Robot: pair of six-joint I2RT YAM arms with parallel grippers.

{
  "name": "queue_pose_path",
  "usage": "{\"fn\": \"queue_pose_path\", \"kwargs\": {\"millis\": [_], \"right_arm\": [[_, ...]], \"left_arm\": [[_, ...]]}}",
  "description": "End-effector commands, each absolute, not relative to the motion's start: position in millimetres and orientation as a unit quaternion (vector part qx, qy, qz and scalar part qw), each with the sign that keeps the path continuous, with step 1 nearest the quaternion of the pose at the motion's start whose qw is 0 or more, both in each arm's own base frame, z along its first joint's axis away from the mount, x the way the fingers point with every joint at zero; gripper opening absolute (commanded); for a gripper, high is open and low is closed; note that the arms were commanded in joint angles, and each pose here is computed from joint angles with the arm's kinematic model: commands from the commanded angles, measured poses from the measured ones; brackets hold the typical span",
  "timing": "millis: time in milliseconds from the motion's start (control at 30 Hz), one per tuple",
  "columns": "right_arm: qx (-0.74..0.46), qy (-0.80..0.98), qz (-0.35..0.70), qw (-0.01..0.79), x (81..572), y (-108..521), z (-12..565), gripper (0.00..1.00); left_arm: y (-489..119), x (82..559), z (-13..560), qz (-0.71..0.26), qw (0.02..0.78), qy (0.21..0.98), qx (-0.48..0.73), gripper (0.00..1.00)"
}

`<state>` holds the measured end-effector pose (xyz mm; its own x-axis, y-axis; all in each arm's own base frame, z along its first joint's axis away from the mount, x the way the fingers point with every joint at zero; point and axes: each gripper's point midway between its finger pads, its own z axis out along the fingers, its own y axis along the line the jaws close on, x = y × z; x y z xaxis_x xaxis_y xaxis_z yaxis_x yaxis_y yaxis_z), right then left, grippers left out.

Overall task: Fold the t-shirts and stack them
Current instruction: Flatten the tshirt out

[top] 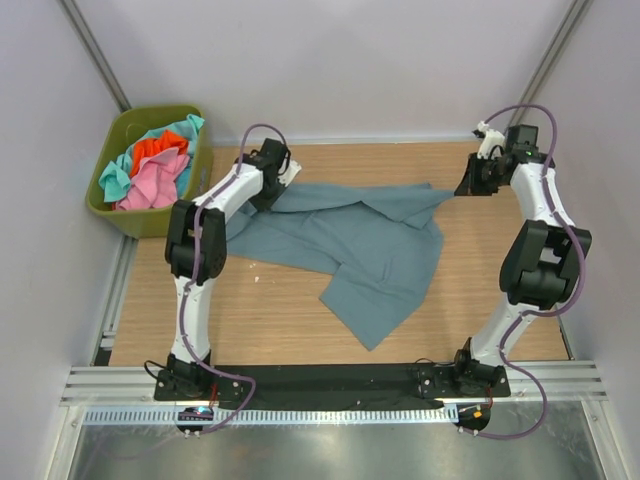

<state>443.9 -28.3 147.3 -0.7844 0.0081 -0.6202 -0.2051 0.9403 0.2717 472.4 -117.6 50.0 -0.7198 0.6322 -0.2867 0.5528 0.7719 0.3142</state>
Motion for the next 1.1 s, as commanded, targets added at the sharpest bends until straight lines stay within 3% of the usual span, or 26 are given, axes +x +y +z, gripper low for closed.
{"fn": "queue_pose_path", "kwargs": {"millis": [0, 200, 500, 533, 667, 867, 1067], "right_arm": [[-0.026, 0.911, 0.122, 0.393, 448, -66, 199, 0.02], [0.000, 0.913, 0.137, 0.383, 436, -72, 188, 0.01], [-0.002, 0.913, 0.144, 0.381, 429, -67, 186, 0.01], [-0.001, 0.914, 0.145, 0.379, 429, -67, 185, 0.01], [0.000, 0.915, 0.150, 0.374, 430, -66, 179, 0.01], [-0.003, 0.917, 0.148, 0.370, 433, -69, 175, 0.02], [0.006, 0.919, 0.159, 0.361, 436, -67, 163, 0.02]], "left_arm": [[-150, 490, 150, 0.089, 0.314, 0.890, 0.319, 0.00], [-205, 496, 194, 0.074, 0.364, 0.858, 0.356, 0.00], [-254, 501, 166, 0.062, 0.361, 0.845, 0.389, 0.00], [-256, 503, 155, 0.064, 0.353, 0.849, 0.389, 0.02], [-251, 509, 133, 0.102, 0.339, 0.852, 0.385, 0.36], [-236, 468, 143, 0.074, 0.322, 0.878, 0.347, 0.42], [-221, 428, 98, 0.054, 0.261, 0.898, 0.349, 0.43]]}}
